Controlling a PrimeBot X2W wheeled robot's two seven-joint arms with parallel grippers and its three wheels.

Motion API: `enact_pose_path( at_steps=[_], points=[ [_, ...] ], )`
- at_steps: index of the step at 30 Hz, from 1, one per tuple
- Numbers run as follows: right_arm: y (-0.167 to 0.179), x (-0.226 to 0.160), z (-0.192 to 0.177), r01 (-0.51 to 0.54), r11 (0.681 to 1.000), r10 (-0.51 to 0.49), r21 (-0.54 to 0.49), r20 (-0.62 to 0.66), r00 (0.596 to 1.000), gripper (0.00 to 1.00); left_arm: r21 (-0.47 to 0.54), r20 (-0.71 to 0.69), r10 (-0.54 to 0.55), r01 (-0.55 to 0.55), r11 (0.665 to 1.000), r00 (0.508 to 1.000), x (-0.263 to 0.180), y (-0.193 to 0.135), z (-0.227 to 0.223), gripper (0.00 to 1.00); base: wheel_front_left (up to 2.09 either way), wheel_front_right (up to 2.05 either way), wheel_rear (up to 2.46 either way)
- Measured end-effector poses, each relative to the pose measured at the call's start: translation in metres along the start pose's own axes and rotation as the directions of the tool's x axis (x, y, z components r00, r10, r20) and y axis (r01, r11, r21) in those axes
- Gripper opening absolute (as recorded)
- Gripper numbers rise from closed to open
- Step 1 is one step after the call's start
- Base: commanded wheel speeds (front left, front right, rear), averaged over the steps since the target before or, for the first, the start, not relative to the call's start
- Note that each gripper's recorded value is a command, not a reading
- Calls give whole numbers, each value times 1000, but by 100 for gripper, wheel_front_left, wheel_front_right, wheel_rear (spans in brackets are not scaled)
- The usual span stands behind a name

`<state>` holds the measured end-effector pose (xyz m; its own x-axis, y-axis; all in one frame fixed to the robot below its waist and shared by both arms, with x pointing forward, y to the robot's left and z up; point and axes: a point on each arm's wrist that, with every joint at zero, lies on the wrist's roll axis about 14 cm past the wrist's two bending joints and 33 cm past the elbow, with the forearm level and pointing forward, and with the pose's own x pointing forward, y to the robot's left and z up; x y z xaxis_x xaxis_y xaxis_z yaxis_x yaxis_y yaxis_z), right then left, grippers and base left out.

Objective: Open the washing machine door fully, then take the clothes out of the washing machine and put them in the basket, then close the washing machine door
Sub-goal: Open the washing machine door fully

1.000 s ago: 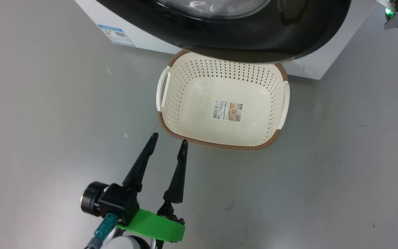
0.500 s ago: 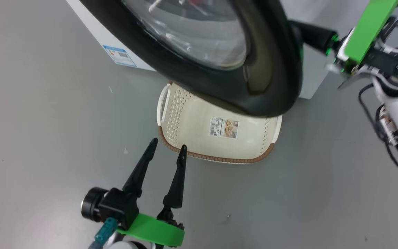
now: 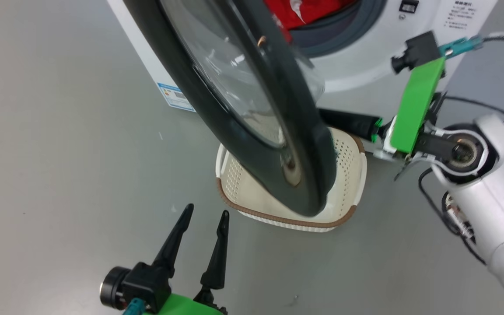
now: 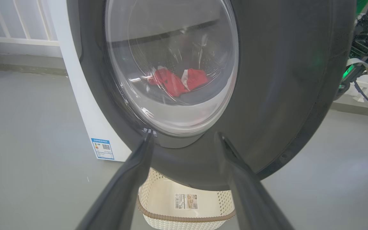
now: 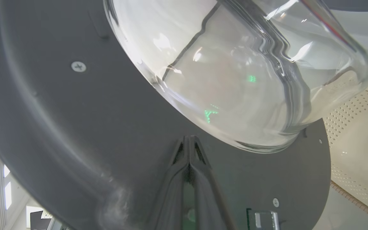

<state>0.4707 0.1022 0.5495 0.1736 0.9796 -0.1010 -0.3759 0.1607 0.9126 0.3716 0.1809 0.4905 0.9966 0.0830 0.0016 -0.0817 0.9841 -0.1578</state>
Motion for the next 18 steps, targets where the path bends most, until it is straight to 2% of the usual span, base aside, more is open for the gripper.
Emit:
enact_pose_path(
  at_steps=[18],
  points=[
    [44, 40, -83, -101, 995, 100, 5, -199, 975, 0, 1, 33, 157, -158, 988, 987, -51, 44, 13, 100, 0, 0, 0]
  ],
)
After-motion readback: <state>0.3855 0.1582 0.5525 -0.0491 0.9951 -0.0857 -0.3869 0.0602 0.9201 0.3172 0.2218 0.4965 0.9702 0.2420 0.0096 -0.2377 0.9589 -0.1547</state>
